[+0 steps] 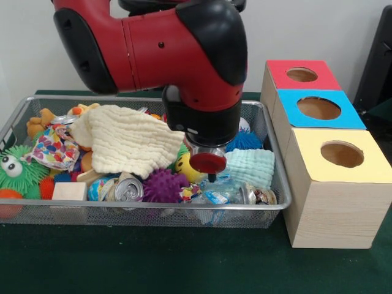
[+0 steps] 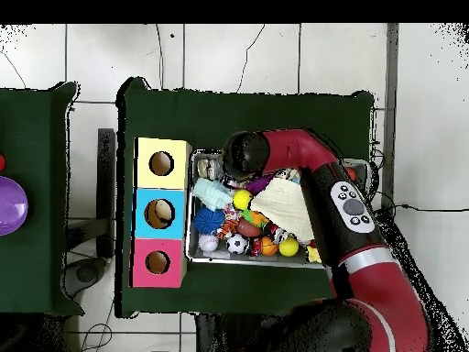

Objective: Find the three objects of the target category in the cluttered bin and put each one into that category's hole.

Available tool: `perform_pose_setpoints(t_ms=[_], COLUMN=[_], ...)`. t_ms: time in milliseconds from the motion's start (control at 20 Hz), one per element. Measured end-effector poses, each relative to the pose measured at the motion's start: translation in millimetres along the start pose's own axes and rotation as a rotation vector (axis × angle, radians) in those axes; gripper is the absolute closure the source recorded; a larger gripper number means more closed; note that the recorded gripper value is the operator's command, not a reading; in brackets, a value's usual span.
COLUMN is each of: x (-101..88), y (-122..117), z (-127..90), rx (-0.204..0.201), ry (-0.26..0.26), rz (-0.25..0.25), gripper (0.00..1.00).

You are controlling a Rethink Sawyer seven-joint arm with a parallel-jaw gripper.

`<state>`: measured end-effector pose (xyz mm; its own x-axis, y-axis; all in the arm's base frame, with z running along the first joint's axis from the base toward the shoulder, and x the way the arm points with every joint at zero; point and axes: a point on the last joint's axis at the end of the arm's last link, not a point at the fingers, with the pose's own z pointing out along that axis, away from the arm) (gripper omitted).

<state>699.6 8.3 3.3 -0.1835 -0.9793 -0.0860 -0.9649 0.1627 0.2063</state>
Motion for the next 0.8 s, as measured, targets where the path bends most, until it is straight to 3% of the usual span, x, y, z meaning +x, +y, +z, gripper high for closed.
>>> perform_pose_setpoints(t_ms=[200,450,800], x=[-3.8,-16.3,-44.2], y=[11.8,33.0,51.0], z=[-14.4,-48.9,-79.3], rx=[-0.016,-0.028,-0.022], ry=[-0.008,-0.014,-0.011], rz=[0.003,-0.001,-0.029], gripper=[1.00,1.00,1.00])
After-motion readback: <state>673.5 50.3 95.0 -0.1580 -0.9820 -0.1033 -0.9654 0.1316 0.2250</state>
